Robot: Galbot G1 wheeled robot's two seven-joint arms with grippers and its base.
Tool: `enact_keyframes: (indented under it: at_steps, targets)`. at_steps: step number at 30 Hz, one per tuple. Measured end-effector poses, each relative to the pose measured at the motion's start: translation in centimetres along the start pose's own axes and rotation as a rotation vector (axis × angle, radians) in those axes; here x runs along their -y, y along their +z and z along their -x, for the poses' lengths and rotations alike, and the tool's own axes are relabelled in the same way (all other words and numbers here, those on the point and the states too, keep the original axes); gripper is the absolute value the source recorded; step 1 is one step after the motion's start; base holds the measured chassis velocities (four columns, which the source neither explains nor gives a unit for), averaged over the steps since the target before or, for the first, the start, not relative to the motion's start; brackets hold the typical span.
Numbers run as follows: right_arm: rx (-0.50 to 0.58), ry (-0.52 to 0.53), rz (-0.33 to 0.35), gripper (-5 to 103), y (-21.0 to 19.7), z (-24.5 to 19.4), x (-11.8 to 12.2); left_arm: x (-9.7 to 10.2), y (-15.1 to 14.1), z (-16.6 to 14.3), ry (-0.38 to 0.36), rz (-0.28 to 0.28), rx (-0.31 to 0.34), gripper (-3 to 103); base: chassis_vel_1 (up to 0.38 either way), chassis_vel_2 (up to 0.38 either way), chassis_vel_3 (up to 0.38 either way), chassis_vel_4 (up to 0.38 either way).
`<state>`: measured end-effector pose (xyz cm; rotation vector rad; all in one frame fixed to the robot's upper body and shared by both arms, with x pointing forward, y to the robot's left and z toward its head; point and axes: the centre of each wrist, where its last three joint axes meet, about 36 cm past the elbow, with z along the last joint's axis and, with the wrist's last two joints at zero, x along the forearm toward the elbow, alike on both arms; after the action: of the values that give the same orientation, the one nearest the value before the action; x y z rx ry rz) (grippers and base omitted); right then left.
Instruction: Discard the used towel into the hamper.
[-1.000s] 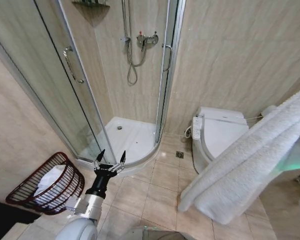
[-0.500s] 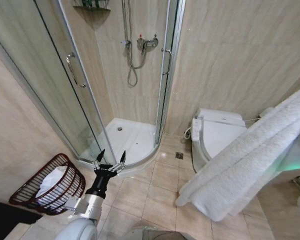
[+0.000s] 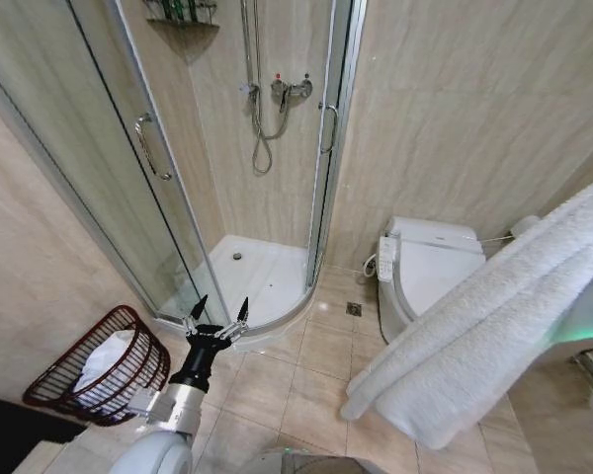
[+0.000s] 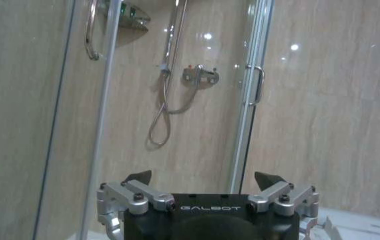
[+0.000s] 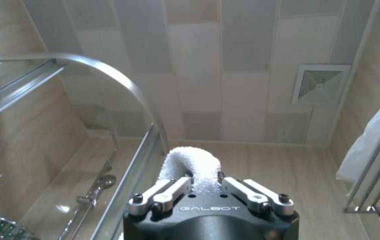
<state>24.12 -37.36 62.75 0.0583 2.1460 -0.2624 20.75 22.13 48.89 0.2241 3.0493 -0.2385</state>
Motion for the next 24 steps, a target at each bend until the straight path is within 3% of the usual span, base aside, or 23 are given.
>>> enact_keyframes:
  at_steps: [24]
  targets:
    - [-0.007, 0.022, -0.035, 8, -0.5, -0.51, 0.69, 0.0, 0.0, 0.0, 0.0, 0.0, 0.0, 100, 0.0, 0.0, 0.0, 0.0]
